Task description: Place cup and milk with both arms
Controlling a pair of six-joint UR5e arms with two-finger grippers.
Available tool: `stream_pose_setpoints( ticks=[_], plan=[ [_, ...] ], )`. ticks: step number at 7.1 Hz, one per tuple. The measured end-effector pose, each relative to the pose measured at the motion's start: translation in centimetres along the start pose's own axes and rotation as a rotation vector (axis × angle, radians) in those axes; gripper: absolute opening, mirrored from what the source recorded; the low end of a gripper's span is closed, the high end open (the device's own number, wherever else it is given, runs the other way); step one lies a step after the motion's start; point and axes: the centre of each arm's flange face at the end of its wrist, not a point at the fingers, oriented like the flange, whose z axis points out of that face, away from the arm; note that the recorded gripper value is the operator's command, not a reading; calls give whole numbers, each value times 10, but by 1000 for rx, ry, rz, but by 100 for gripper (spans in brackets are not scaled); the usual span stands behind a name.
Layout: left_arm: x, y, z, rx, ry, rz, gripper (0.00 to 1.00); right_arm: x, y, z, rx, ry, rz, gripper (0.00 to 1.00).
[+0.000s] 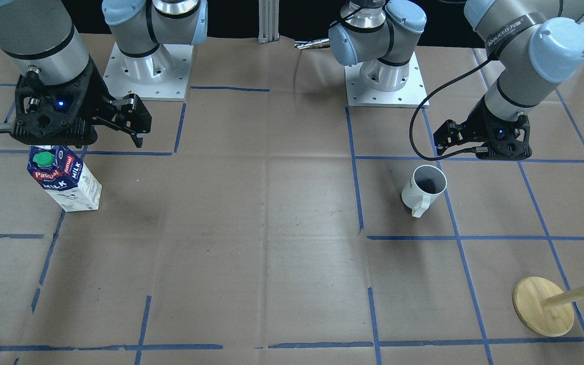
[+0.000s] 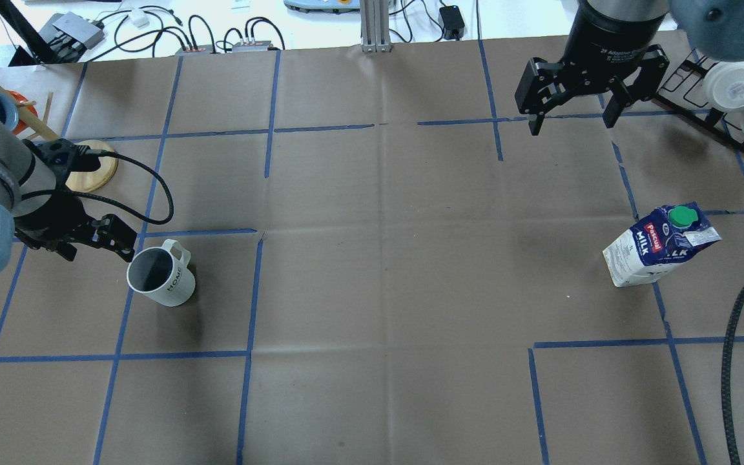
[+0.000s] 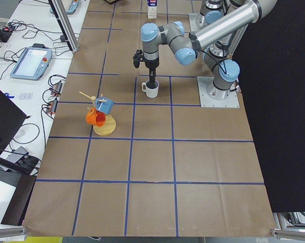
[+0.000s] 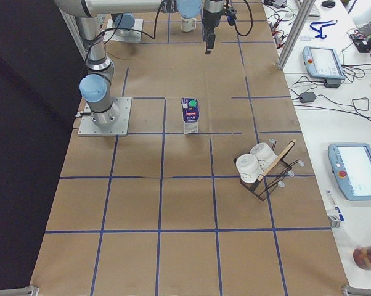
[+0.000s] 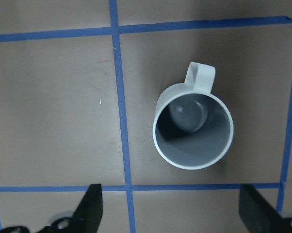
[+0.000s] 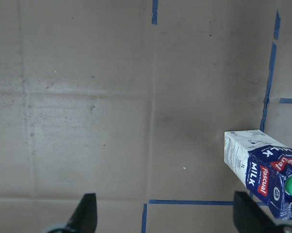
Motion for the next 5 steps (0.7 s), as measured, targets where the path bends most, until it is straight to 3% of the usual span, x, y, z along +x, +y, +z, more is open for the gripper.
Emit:
stream_pose_setpoints(
  ticks=[5],
  plan=[
    [-4, -18, 56, -49, 65, -12, 100, -1, 1, 1, -8, 2, -1, 100]
  ],
)
